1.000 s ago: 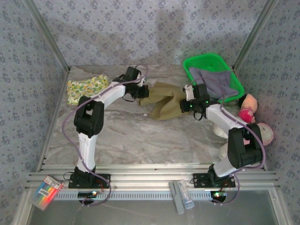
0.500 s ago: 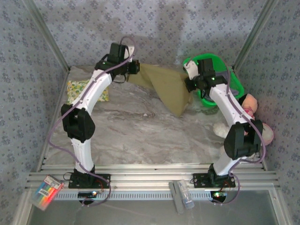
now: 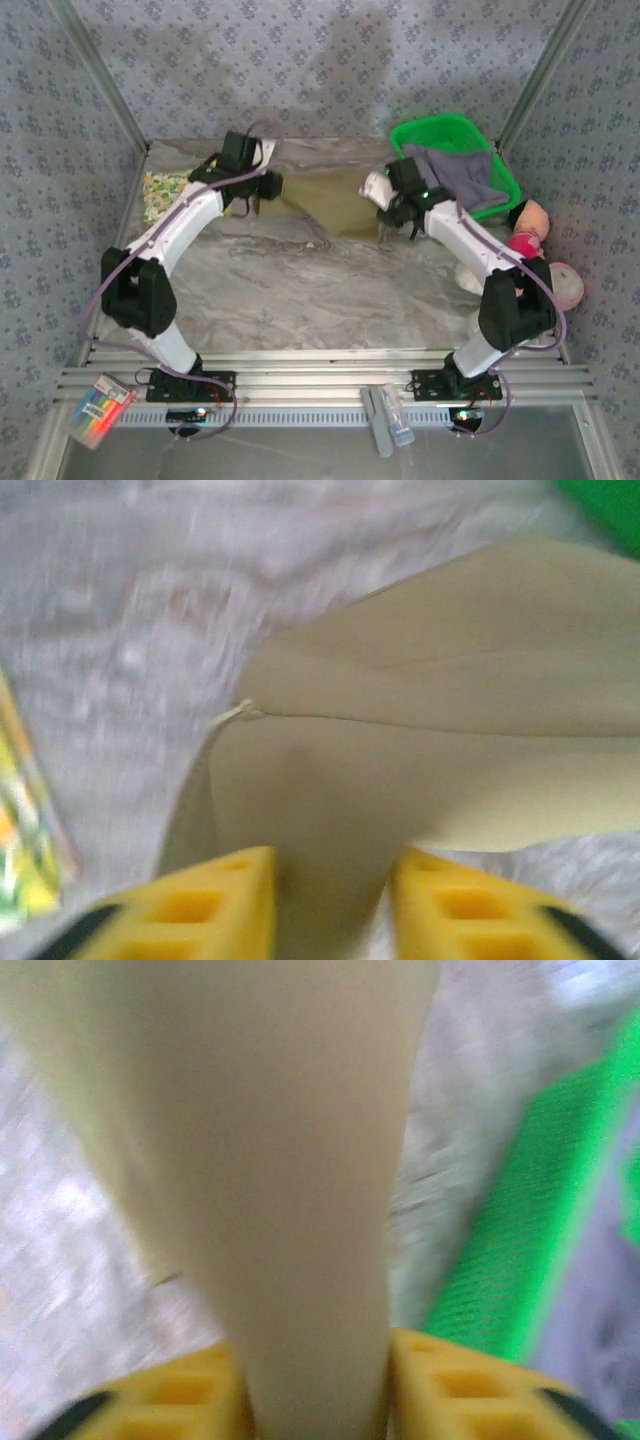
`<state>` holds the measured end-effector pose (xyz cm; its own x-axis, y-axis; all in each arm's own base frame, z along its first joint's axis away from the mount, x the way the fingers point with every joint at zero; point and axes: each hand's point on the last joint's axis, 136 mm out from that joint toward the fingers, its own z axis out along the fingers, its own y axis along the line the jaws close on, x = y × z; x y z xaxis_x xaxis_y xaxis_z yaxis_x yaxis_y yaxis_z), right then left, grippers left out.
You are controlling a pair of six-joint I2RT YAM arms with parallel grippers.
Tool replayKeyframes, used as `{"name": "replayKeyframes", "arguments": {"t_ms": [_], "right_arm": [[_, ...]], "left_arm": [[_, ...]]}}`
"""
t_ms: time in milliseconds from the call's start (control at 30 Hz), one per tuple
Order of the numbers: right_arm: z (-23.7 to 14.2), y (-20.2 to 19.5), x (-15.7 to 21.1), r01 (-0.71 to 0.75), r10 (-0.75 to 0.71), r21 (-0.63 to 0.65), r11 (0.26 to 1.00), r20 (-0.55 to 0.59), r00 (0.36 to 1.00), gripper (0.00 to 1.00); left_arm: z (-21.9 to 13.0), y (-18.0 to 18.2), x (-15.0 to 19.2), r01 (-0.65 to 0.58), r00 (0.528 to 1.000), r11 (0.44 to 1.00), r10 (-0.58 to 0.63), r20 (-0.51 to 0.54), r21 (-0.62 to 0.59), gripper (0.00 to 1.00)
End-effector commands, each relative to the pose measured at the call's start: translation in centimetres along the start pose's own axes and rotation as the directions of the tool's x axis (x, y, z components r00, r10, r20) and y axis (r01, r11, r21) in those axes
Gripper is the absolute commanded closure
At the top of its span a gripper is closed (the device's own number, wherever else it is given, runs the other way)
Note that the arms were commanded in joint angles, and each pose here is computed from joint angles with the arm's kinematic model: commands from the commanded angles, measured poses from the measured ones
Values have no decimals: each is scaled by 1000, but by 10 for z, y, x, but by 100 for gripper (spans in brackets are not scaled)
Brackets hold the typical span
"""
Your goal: Fold and stack the skirts
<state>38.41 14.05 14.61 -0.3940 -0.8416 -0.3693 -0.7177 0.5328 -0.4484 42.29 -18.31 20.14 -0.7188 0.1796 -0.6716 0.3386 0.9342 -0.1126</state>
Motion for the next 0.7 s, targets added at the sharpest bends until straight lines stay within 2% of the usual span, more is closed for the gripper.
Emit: {"name": "replayKeyframes", "arguments": {"t_ms": [0, 33, 67, 133, 167, 233, 267, 367, 433, 467, 567, 667], "right_arm": [[-14, 53, 25, 60, -65, -124, 990, -43, 997, 37], [-18, 61, 21, 12, -13, -162, 987, -2, 1000, 31], [-23, 61, 17, -24, 30, -162, 986, 37, 999, 1], [-29, 44, 2, -156, 172, -110, 982, 149, 974, 0], [-32, 30, -5, -230, 240, -70, 971, 203, 949, 0], [-37, 0, -11, -409, 397, -23, 912, 299, 868, 0], [-36, -13, -8, -511, 488, -14, 859, 320, 812, 0], [-25, -31, 9, -762, 765, -140, 632, 268, 586, 0], [-9, -31, 27, -860, 877, -187, 476, 173, 448, 0], [-3, -30, 33, -885, 906, -202, 420, 142, 398, 2], [13, -23, 44, -916, 947, -243, 320, 74, 312, 9], [20, -3, 33, -896, 949, -323, 304, 18, 315, 12]], "left_arm": [[-25, 9, 9, 42, 995, 998, -39, 90, -39, 28], [-30, 7, 16, 62, 993, 998, -59, 101, -21, 18], [-34, 6, 20, 74, 991, 997, -73, 111, -13, 11], [-42, 8, 22, 110, 986, 994, -108, 128, -12, 1], [-43, 7, 21, 123, 984, 992, -121, 132, -5, 1], [-42, 2, 15, 167, 976, 986, -169, 135, 24, 1], [-38, -1, 13, 182, 974, 982, -186, 126, 42, 1], [-20, 4, 10, 287, 955, 958, -287, 79, 14, 0], [-5, 5, 13, 349, 936, 937, -349, 42, 3, 0], [1, 3, 13, 367, 930, 930, -367, 30, 11, 0], [22, -5, 18, 430, 903, 902, -428, -39, 42, 0], [47, -28, 28, 479, 874, 871, -461, -155, 106, 0]]}}
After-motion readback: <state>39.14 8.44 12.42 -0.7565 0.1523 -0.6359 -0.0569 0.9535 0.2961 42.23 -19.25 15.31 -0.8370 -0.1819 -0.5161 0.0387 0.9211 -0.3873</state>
